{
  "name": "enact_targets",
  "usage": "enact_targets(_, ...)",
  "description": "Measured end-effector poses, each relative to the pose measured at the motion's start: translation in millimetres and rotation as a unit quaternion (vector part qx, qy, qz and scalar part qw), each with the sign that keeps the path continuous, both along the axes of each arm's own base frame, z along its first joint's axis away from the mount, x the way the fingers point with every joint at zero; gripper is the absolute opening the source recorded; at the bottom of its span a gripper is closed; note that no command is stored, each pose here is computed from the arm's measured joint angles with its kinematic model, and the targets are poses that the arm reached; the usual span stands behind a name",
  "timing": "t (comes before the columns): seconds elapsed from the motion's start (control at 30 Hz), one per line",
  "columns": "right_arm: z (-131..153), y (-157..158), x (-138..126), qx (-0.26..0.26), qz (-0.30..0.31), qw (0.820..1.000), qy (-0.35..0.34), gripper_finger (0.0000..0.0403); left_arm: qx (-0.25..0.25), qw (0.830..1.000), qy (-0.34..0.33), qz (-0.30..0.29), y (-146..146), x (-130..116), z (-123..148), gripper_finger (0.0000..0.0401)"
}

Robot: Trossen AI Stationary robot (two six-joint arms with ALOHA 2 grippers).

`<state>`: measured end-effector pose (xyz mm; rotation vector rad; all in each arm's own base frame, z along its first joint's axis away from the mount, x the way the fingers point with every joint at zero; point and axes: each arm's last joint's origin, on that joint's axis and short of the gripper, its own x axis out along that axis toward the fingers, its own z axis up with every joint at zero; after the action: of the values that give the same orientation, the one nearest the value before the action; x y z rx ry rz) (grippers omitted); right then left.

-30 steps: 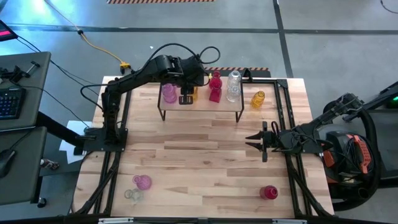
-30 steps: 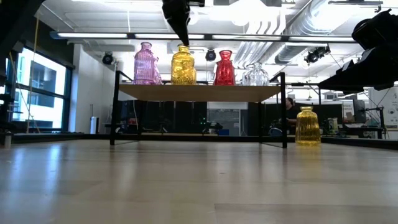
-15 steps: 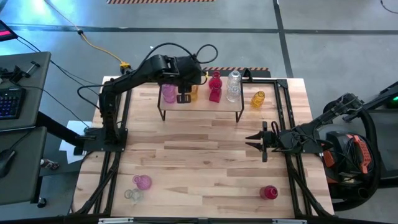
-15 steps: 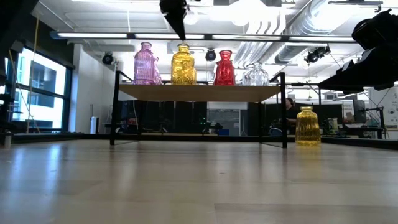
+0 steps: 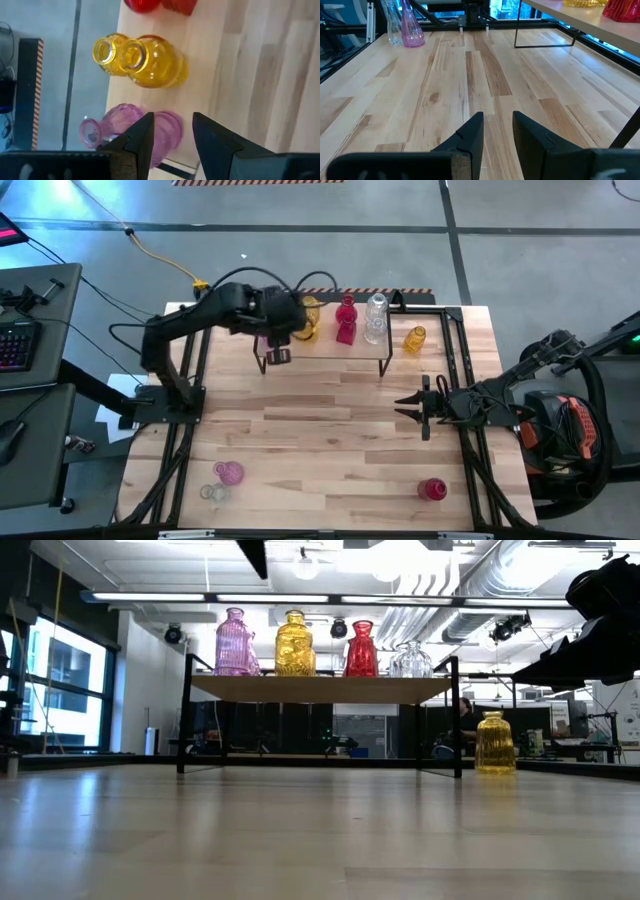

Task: Sort vases onto shelf
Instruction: Put the purple vase on the shelf aligned with the other purple vases

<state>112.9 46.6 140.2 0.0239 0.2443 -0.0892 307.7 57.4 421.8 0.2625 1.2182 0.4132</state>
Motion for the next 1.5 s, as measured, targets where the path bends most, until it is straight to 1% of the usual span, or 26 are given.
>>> enact_targets(0.13, 0.0, 0.0, 0.0, 0.0, 0.0, 1.0, 0.0, 0.0087, -0.004, 1.0, -0.001, 0.017, -15.3, -16.7, -4.1, 0.0127)
enact_targets(0.37, -0.1, 0.0, 0.0, 0.0, 0.0, 1.0, 0.001, 0.0087, -0.026, 0.998, 0.007, 0.055, -36.8, -61.1, -24.5, 0.0127)
enact_targets(0.53, -0.2, 0.0, -0.1, -0.001, 0.0, 1.0, 0.001, 0.0087, -0.047, 0.996, -0.007, 0.076, -50.9, -92.4, -35.2, 0.0127)
enact_targets(0.8, -0.6, -0.1, -0.2, -0.002, 0.0, 1.0, 0.003, 0.0087, -0.081, 0.991, -0.038, 0.099, -72.4, -133.4, -52.6, 0.0127)
enact_targets(1.0, -0.6, -0.1, -0.2, -0.002, 0.0, 1.0, 0.003, 0.0087, -0.129, 0.986, -0.063, 0.089, -87.5, -150.7, -69.9, 0.0127)
enact_targets(1.1, -0.6, -0.1, -0.2, -0.002, 0.0, 1.0, 0.003, 0.0087, -0.142, 0.984, -0.069, 0.087, -93.6, -155.7, -79.3, 0.0127)
enact_targets(1.33, -0.6, -0.1, -0.2, -0.002, 0.0, 1.0, 0.003, 0.0087, -0.169, 0.981, -0.036, 0.091, -107.6, -162.1, -101.2, 0.0127)
enact_targets(1.5, -0.5, -0.1, -0.2, -0.002, 0.0, 1.0, 0.003, 0.0087, -0.186, 0.978, -0.042, 0.086, -119.9, -162.6, -110.4, 0.0127)
